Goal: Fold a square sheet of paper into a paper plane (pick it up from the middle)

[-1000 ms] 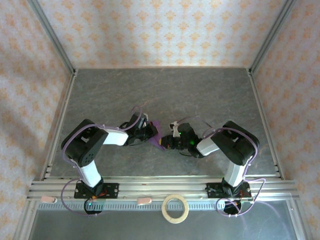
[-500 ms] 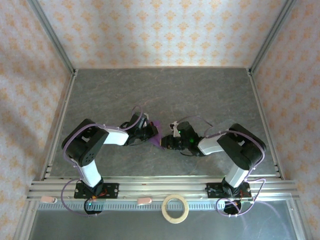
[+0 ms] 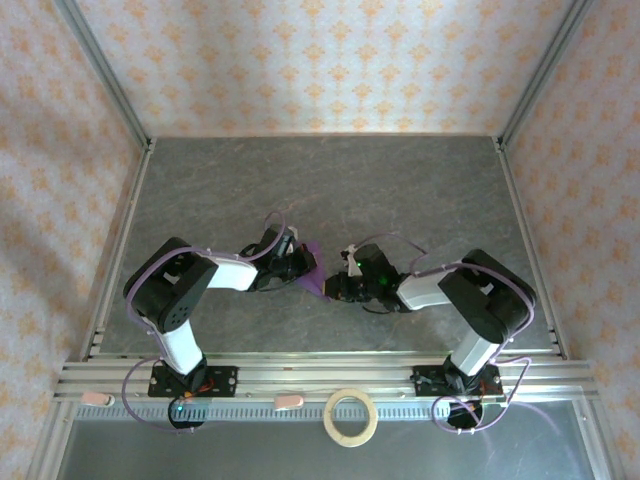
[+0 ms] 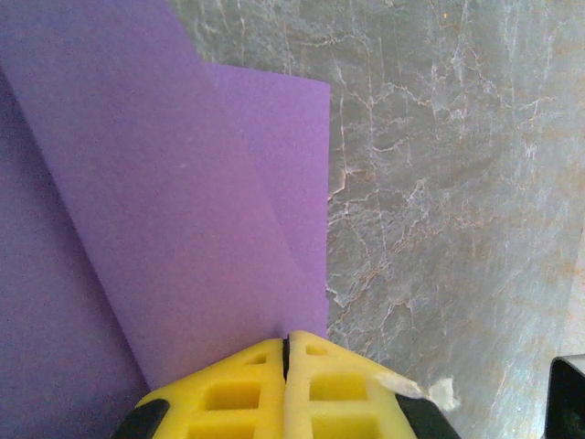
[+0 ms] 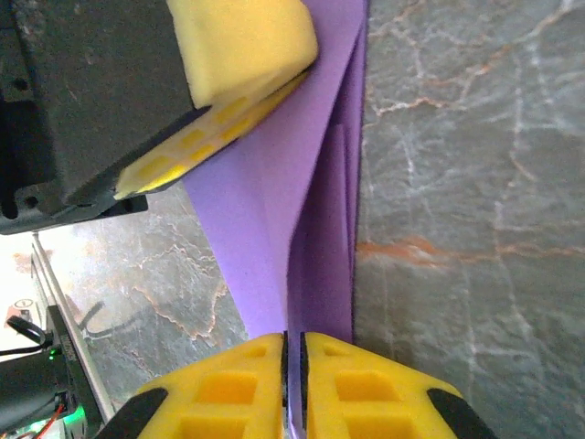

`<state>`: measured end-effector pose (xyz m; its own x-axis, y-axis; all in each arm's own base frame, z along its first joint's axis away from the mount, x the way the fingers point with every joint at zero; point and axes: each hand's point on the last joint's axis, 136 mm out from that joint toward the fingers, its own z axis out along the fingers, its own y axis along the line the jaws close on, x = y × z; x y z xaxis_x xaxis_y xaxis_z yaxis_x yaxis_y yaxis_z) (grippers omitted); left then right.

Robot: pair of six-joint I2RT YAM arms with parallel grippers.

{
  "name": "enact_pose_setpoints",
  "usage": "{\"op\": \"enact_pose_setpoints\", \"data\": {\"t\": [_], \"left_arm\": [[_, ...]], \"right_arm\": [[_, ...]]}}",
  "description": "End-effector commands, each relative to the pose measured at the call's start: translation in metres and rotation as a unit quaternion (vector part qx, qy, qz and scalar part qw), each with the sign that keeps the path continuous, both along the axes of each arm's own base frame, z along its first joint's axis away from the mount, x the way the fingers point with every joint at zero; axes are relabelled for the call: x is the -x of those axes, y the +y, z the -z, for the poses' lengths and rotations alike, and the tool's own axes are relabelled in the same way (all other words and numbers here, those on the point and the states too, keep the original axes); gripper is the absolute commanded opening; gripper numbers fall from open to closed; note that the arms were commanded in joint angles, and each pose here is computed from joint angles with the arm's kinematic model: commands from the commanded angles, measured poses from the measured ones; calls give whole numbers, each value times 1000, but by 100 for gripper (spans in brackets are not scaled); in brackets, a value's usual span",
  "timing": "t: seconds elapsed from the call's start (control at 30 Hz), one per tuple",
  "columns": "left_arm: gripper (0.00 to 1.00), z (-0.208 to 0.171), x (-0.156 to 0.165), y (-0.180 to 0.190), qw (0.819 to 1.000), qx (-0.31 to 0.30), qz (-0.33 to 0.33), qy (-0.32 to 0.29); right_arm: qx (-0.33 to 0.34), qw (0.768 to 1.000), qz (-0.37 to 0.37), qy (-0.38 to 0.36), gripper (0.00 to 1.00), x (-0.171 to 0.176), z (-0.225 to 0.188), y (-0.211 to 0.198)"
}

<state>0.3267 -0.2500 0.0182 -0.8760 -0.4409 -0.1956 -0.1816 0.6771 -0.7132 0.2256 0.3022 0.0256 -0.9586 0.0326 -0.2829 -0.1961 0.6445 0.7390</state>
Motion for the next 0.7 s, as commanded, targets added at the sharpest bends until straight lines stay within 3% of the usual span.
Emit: {"op": "enact_pose_setpoints", "data": {"t": [0.0, 0.27, 0.4, 0.67], "left_arm": [[0, 41, 21, 19, 997, -58, -5, 51], [0, 41, 22, 20, 997, -58, -6, 51], [0, 41, 21, 19, 997, -58, -6, 51], [0, 40, 21, 18, 997, -56, -3, 51]], "right_arm": [[56, 998, 5, 32, 13, 12, 17, -18], [72, 995, 2, 68, 1, 29, 37, -27], [77, 995, 3, 62, 13, 29, 32, -28], [107, 993, 17, 44, 18, 22, 30, -38]]}}
